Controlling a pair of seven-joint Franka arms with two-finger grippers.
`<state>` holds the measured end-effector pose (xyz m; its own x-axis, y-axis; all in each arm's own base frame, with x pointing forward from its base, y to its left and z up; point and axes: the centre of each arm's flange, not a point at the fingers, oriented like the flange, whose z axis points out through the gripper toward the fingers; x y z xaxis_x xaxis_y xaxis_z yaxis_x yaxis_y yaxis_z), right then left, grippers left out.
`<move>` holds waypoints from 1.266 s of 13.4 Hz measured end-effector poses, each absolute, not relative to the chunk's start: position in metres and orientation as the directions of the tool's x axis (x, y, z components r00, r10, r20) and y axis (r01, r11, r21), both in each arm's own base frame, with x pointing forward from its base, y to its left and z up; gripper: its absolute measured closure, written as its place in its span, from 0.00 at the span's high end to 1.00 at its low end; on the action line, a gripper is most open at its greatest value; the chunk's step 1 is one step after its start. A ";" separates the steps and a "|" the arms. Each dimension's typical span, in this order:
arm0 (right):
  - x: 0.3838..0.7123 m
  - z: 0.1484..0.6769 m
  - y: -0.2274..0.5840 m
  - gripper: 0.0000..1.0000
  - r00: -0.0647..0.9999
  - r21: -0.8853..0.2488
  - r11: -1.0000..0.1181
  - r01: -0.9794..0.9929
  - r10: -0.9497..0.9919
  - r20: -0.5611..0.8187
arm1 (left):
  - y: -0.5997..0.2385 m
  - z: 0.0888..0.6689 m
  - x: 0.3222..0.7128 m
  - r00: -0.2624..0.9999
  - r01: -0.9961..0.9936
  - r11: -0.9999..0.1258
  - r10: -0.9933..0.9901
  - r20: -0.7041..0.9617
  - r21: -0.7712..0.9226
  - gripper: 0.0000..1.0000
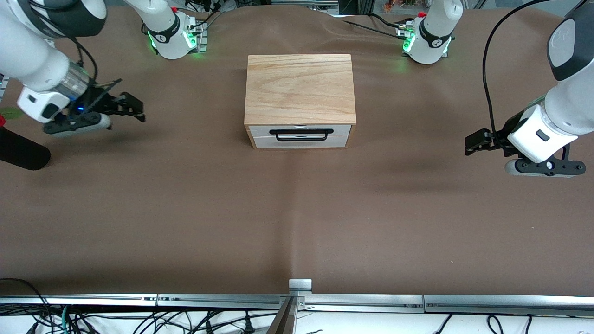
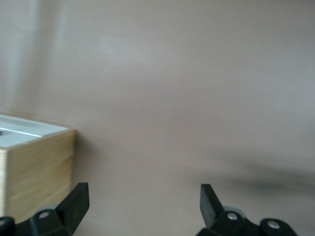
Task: Pull top drawer with both arms simultaneously
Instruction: 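Move the right gripper and the left gripper toward the black drawer handle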
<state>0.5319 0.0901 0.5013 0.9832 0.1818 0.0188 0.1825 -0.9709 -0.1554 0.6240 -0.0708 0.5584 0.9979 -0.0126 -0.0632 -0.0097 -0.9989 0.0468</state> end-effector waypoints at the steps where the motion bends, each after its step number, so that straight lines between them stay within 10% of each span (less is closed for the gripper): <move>1: 0.532 0.492 0.102 1.00 0.983 -0.187 -0.965 0.184 0.183 0.022 | -0.076 0.557 0.624 0.997 -0.007 -0.996 -0.013 -0.071 0.088 1.00; 10: 0.526 0.374 0.212 1.00 0.982 -0.635 -0.759 0.146 0.190 -0.002 | -0.138 0.448 0.646 0.957 -0.002 -0.900 -0.128 -0.260 0.435 1.00; 17: 0.518 0.273 0.253 1.00 0.980 -0.828 -0.560 0.027 0.177 -0.087 | -0.160 0.297 0.650 0.918 -0.040 -0.518 -0.357 -0.174 0.854 1.00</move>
<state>0.5183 0.2525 0.2728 0.9804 0.1766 -0.0874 0.0271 -0.5604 -0.8278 0.6504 -0.1605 0.2970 0.9177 -0.3573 -0.1738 -0.0399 -0.5181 0.8544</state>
